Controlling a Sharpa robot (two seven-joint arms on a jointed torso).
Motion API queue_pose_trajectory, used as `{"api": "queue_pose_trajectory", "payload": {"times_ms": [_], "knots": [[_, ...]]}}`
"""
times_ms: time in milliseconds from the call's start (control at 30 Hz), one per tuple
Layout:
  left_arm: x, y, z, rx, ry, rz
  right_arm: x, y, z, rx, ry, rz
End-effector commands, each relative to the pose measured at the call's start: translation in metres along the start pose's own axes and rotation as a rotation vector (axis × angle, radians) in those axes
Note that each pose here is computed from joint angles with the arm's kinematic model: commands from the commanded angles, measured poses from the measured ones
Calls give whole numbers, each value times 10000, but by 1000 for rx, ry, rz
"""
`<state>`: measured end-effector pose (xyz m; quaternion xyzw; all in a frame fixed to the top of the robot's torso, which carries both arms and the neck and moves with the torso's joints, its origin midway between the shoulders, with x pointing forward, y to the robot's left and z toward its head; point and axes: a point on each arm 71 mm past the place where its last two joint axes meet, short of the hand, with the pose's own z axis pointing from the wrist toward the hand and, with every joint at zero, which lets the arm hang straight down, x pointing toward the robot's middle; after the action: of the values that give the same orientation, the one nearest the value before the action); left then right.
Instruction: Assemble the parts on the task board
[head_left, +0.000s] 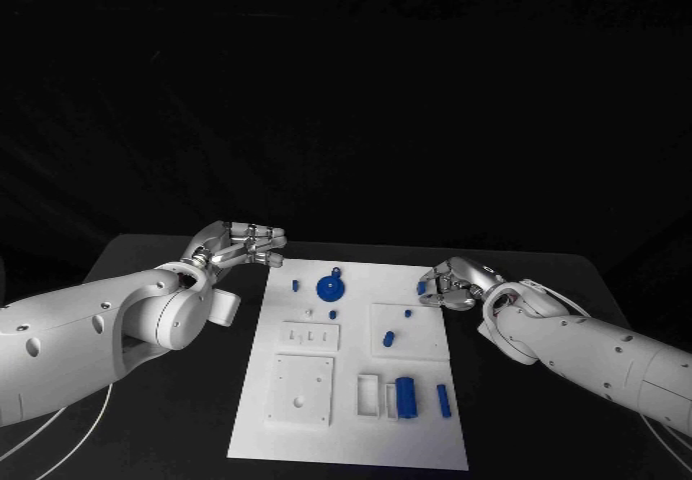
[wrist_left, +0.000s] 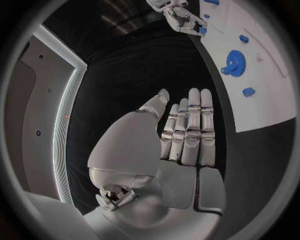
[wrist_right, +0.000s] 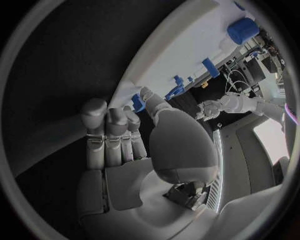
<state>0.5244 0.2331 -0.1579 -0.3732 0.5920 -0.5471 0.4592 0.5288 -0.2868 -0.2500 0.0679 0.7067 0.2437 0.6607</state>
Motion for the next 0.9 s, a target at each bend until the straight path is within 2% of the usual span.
{"api": "queue_pose_trajectory", "payload": {"times_ms": [33,900], "knots": [[27,-12,4,10,21,-7,10,10,3,-8,1,11],[28,-7,5,3,24,-7,45,49,38,-1,-8,24]]}}
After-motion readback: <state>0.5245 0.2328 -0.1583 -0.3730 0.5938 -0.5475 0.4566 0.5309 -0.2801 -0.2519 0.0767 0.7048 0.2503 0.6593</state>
